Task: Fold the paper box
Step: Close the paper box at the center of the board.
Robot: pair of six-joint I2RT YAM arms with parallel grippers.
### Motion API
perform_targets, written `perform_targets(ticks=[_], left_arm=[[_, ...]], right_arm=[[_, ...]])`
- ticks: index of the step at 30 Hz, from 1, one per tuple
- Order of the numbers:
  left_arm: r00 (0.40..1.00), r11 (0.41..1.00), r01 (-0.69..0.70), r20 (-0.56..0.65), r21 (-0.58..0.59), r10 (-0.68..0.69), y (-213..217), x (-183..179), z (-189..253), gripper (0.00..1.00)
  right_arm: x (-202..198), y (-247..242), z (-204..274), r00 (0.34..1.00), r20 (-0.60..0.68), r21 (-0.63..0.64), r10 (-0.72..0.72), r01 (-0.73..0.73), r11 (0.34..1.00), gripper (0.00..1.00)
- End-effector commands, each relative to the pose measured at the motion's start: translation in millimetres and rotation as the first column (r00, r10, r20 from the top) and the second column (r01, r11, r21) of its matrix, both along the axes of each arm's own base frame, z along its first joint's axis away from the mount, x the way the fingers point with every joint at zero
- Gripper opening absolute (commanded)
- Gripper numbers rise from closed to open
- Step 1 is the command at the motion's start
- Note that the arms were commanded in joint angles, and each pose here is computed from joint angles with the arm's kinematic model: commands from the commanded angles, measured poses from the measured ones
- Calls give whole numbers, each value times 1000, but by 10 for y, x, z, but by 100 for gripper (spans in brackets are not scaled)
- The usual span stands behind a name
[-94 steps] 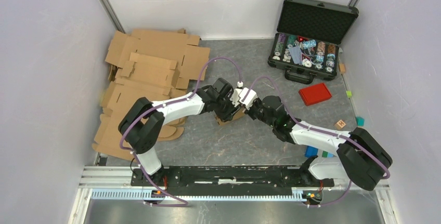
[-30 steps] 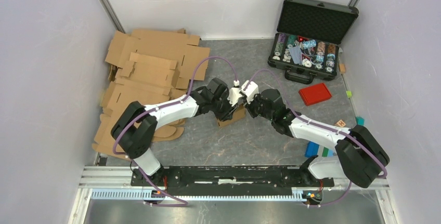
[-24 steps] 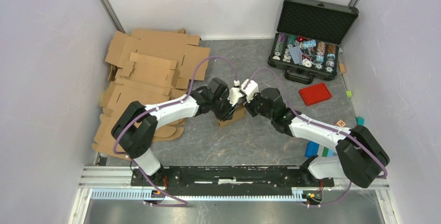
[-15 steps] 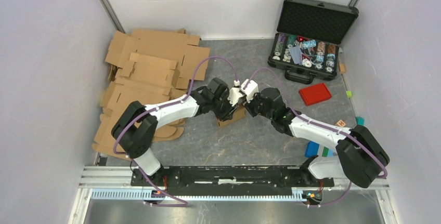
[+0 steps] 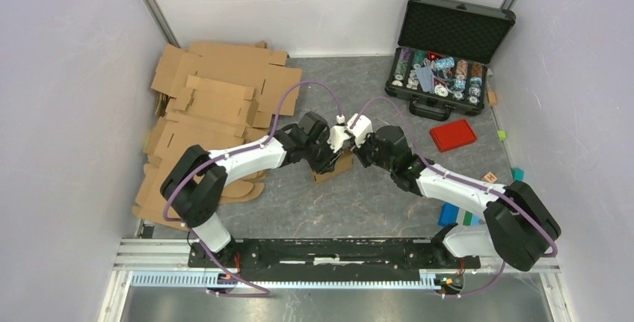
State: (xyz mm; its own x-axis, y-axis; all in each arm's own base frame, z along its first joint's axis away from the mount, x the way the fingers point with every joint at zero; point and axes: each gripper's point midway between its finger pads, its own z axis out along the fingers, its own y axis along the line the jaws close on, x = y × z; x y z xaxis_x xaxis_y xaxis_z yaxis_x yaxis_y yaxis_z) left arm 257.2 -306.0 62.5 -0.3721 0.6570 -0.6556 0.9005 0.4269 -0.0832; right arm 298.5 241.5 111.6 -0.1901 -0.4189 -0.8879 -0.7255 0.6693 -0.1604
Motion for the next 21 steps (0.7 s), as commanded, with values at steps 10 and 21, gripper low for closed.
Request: perform_targets(ticks=[10, 21], left_arm=[[999, 999, 34, -14, 8, -34, -63, -40, -2, 25], [999, 999, 38, -12, 11, -38, -71, -49, -5, 25]], right_arm=[[14, 113, 174, 1000, -13, 97, 23, -22, 995, 0], [34, 179, 123, 992, -126, 118, -8, 23, 993, 1]])
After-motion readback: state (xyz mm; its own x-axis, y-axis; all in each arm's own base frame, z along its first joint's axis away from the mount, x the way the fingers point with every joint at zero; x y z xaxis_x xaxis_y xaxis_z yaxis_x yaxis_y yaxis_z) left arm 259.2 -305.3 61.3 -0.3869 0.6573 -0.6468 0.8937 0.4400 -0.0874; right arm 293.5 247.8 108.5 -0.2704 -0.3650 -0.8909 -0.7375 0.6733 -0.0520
